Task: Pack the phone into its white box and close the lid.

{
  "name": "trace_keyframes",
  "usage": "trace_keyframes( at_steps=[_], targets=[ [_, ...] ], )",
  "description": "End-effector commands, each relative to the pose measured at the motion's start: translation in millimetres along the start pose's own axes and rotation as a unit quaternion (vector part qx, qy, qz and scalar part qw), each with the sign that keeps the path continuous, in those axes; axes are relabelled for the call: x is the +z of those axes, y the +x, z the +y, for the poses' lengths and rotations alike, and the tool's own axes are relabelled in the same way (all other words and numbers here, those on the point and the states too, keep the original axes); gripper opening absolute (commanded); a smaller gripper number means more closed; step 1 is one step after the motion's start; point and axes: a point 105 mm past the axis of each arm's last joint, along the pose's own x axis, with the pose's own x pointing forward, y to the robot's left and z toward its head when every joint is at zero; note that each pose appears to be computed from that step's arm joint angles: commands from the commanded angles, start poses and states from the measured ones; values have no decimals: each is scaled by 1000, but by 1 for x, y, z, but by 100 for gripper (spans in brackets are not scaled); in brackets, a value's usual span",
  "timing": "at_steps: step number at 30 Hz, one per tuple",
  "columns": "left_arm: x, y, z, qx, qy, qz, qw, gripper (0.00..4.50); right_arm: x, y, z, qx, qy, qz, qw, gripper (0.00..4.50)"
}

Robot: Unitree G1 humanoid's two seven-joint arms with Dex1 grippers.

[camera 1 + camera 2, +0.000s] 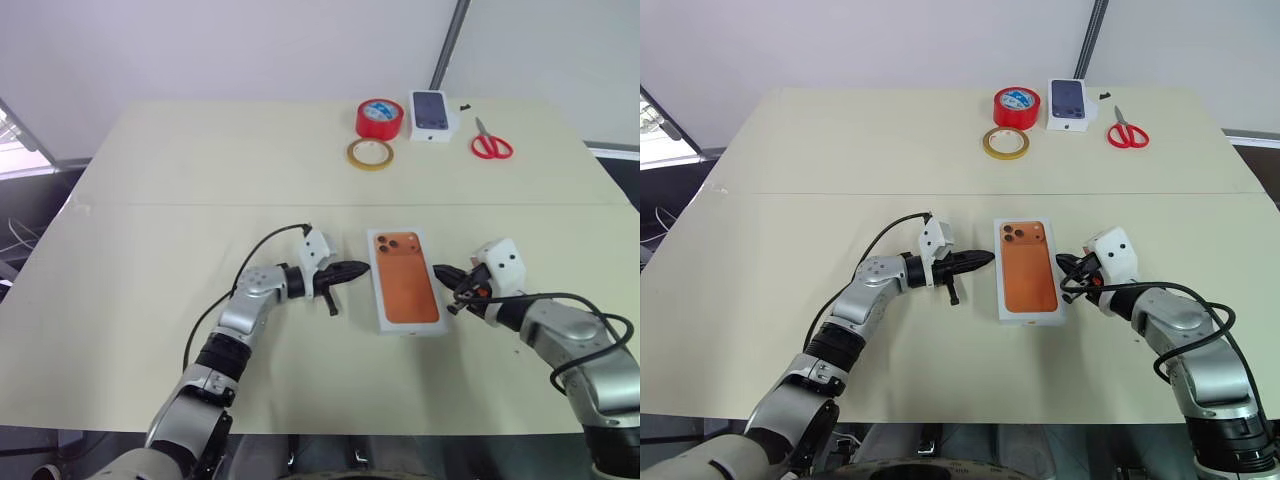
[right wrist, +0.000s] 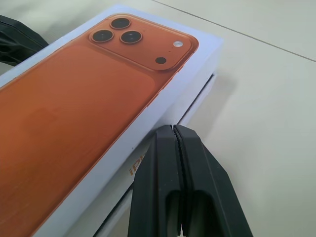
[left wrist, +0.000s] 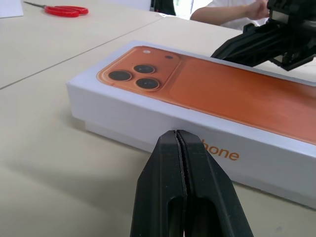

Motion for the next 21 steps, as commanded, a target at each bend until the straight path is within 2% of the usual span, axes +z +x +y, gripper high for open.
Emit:
trace_keyframes(
  at_steps=[1, 9, 16, 18, 21],
  targets=[
    [12, 10, -4, -17, 23, -12, 1000, 3, 6, 0, -3, -9, -9, -14, 1000, 4],
    [9, 6, -1, -9, 25, -6, 1000, 3, -11, 3, 1, -4, -40, 26, 999, 4],
    [0, -1, 3, 7, 24, 8, 1000, 3, -7, 3, 0, -1, -58, 26, 998, 4],
    [10, -4, 13, 35, 22, -11, 999, 3, -1, -1, -11, -20, -59, 16, 998, 4],
    [42, -5, 34, 81, -17, -73, 994, 3, 19, -11, -31, -49, -39, -27, 998, 4]
  ],
)
